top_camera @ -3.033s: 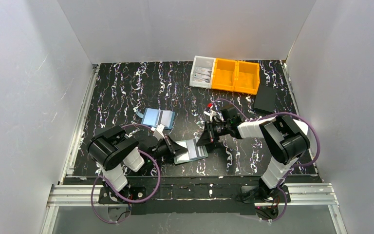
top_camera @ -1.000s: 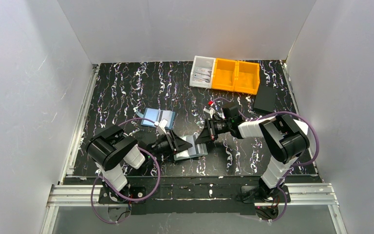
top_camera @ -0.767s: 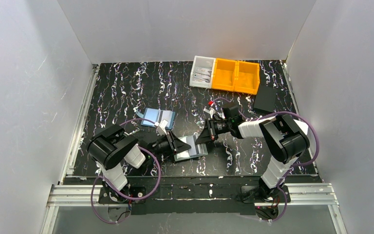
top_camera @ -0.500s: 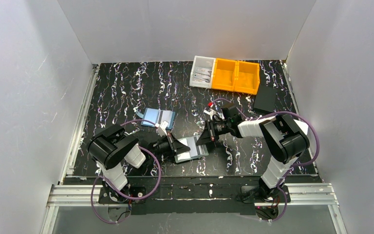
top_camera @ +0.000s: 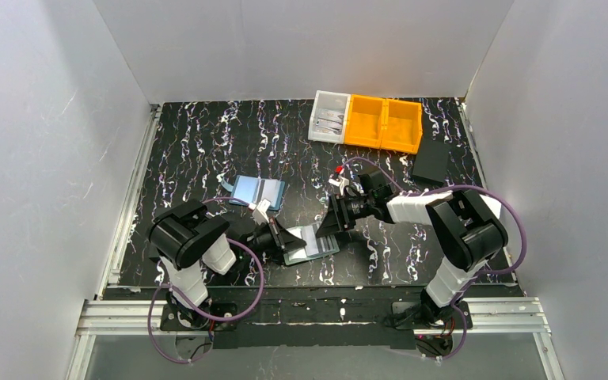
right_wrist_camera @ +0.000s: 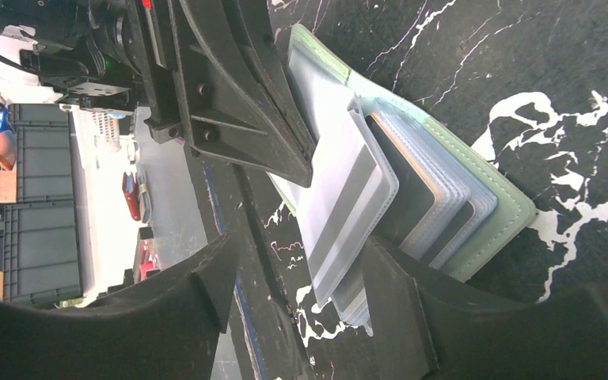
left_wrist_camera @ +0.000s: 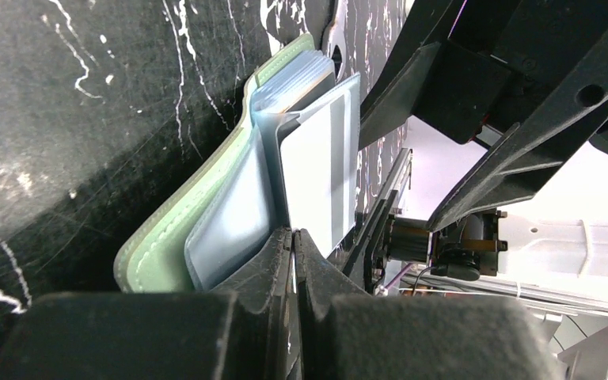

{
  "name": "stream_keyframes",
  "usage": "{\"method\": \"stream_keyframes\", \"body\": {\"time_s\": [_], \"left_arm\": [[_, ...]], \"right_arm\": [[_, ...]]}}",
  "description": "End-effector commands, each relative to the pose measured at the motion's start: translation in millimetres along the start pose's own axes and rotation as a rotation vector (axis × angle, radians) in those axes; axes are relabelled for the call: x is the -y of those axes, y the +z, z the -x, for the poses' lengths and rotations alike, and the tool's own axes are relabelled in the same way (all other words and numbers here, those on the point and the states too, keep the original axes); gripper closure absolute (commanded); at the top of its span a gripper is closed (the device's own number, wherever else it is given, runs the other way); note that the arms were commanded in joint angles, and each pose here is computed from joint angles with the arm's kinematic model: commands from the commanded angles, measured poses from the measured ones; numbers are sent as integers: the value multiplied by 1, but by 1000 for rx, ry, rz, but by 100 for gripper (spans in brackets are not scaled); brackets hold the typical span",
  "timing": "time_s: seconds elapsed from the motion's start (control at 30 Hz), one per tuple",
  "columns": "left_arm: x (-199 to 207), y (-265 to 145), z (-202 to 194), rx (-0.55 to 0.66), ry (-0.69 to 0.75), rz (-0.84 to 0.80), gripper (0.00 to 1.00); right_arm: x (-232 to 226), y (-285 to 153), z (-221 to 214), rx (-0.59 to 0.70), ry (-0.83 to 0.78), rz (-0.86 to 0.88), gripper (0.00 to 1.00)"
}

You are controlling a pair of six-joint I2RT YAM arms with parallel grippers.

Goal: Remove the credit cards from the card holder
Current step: Remove the credit card from the card holder.

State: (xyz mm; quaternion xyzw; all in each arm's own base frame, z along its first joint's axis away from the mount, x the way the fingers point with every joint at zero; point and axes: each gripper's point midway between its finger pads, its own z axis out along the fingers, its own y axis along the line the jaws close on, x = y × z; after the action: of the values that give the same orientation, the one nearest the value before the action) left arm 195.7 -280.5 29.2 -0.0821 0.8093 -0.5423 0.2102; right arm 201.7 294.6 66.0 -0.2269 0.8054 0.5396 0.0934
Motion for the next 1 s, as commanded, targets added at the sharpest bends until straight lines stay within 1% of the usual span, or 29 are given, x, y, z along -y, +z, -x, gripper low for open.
{"method": "stream_keyframes", "body": {"time_s": [0.0,0.17,0.3,0.5,0.7,0.83,0.97], "left_arm": [[-7,-6,1,13,29,7,100],[-12,-14,-2,9,15,22,100],[-17,-22,-4,14,0,37,100],[-17,-36,-6,32,3,37,100],[8,-42,2,63,31,-39,100],[27,-45,7,71,69,-87,100],[34,-52,10,77,135,-70,100]], "right_arm": [[21,-1,1,8,-10,-90,32],[44,1,-6,-21,29,-184,36],[59,-3,-6,-30,19,-268,36],[43,-14,9,11,-106,-273,28],[14,-28,19,42,-268,-231,18],[-12,-36,21,40,-377,-157,11],[-29,-40,19,42,-448,-94,5]]}}
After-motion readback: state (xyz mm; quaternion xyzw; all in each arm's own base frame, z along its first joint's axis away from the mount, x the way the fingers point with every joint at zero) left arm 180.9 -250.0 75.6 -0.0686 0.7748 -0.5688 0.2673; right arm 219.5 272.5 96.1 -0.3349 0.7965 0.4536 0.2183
